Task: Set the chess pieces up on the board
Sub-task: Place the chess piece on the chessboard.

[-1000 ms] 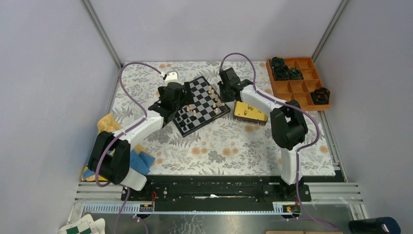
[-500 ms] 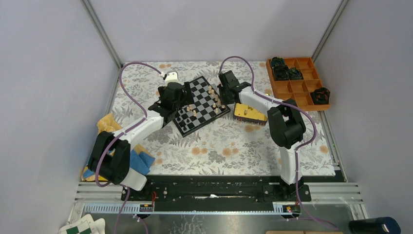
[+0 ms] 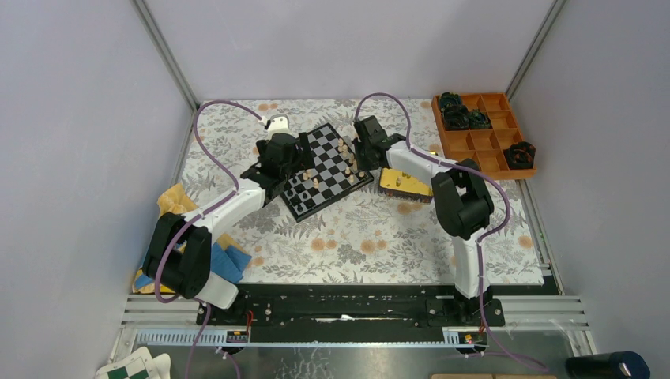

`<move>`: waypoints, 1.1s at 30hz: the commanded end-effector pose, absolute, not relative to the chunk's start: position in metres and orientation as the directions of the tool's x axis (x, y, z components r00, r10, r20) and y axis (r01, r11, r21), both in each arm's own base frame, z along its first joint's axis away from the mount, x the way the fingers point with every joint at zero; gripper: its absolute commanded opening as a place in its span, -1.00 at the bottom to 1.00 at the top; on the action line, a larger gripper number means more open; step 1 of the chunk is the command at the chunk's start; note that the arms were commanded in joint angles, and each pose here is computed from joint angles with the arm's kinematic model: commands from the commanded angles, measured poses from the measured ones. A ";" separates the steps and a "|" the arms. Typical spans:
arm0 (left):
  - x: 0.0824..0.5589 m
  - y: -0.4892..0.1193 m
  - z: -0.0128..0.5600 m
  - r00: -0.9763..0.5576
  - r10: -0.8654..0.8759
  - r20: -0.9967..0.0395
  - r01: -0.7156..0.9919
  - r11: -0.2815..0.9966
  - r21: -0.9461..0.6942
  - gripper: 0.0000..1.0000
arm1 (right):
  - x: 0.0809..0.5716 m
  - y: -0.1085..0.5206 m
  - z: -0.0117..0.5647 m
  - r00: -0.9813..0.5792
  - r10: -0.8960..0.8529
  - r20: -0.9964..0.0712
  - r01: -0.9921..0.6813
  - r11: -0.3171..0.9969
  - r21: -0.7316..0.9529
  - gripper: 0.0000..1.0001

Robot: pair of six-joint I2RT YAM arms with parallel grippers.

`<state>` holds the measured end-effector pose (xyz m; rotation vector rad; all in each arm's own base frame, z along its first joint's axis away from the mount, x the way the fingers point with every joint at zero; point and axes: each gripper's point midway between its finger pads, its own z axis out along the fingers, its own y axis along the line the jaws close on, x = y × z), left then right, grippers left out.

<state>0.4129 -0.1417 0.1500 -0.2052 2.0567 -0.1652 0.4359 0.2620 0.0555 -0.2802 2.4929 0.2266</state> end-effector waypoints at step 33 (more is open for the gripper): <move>0.421 -0.142 0.158 -0.441 -0.229 -0.868 -0.076 0.973 -0.217 0.98 | 0.443 0.271 0.099 -0.716 -0.165 -0.678 -0.309 0.946 0.096 -0.28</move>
